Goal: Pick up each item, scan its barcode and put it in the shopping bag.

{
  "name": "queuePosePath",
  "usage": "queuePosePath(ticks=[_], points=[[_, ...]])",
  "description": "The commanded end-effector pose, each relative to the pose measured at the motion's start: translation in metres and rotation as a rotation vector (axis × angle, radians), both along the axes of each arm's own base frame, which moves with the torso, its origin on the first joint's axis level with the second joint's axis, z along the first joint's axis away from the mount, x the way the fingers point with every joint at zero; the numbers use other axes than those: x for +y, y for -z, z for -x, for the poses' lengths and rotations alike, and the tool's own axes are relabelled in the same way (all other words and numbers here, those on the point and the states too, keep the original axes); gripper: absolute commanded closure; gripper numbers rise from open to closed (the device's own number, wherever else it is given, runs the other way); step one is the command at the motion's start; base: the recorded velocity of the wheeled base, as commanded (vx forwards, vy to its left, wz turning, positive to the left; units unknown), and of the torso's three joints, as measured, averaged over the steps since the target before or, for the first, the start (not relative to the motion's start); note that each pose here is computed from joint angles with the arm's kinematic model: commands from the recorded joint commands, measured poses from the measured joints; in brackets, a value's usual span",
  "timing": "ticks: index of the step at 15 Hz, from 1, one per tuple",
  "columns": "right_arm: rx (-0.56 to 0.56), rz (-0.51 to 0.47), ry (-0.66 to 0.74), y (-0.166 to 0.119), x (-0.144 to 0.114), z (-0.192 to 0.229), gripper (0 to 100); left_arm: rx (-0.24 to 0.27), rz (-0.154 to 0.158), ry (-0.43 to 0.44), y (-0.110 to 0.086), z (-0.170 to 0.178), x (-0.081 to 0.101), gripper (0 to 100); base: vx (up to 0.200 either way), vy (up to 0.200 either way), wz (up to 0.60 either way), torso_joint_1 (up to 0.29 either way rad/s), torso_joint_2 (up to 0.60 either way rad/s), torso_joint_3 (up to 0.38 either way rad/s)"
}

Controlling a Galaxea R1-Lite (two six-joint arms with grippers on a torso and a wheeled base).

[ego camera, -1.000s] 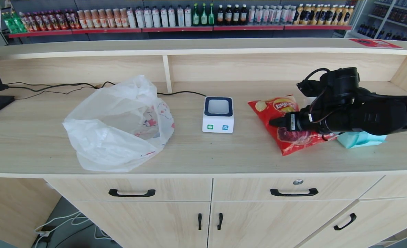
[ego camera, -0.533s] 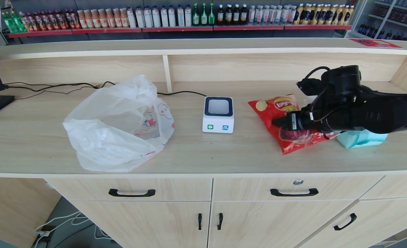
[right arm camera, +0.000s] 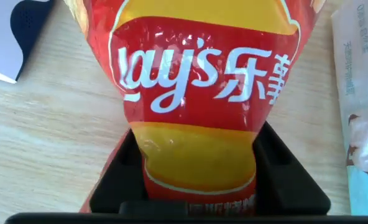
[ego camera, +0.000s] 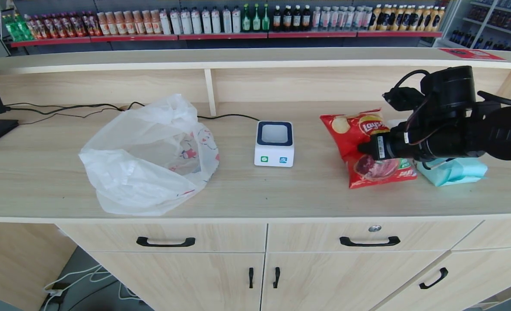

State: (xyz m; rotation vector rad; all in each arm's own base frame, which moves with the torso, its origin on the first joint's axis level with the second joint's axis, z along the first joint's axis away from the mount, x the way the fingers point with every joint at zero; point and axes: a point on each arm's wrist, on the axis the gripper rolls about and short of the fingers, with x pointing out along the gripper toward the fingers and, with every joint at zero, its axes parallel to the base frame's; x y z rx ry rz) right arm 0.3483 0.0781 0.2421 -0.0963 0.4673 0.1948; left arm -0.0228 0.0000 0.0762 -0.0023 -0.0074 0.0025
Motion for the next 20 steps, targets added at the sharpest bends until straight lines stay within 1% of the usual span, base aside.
queuePosePath(ticks=[1, 7, 8, 11, 13, 15, 17, 19, 20], points=[[-0.046, -0.004, 0.015, -0.017, -0.003, 0.013, 100, 0.0, 0.001, -0.001, 0.0, 0.0, 0.0, 0, 0.0, 0.0, 0.0, 0.0, 0.0, 0.0], [-0.09, -0.007, 0.034, -0.032, -0.011, 0.048, 100, 0.0, 0.001, -0.001, 0.0, 0.0, 0.0, 0, 0.0, 0.0, 0.0, 0.0, 0.0, 0.0], [-0.1, -0.004, 0.033, -0.036, -0.01, 0.061, 100, 0.0, 0.001, -0.001, 0.0, 0.0, 0.0, 0, 0.0, 0.0, 0.0, 0.0, 0.0, 0.0], [-0.129, -0.008, 0.025, -0.043, -0.008, 0.083, 100, 0.0, 0.001, -0.001, 0.0, 0.0, 0.0, 0, 0.0, 0.0, 0.0, 0.0, 0.0, 0.0], [-0.172, 0.0, 0.04, -0.051, -0.007, 0.114, 100, 0.0, 0.001, -0.001, 0.0, 0.0, 0.0, 0, 0.0, 0.0, 0.0, 0.0, 0.0, 0.0], [-0.168, 0.0, 0.022, -0.042, -0.013, 0.15, 100, 0.0, 0.001, -0.001, 0.0, 0.0, 0.0, 0, 0.0, 0.0, 0.0, 0.0, 0.0, 0.0], [-0.191, 0.009, 0.02, -0.036, -0.02, 0.184, 100, 0.0, 0.001, -0.001, 0.0, 0.0, 0.0, 0, 0.0, 0.0, 0.0, 0.0, 0.0, 0.0], [-0.225, -0.008, -0.011, -0.029, -0.026, 0.219, 100, 0.0, 0.001, -0.001, 0.0, 0.0, 0.0, 0, 0.0, 0.0, 0.0, 0.0, 0.0, 0.0], [-0.234, -0.01, -0.015, -0.026, -0.03, 0.228, 100, 0.0, 0.001, -0.001, 0.0, 0.0, 0.0, 0, 0.0, 0.0, 0.0, 0.0, 0.0, 0.0]])
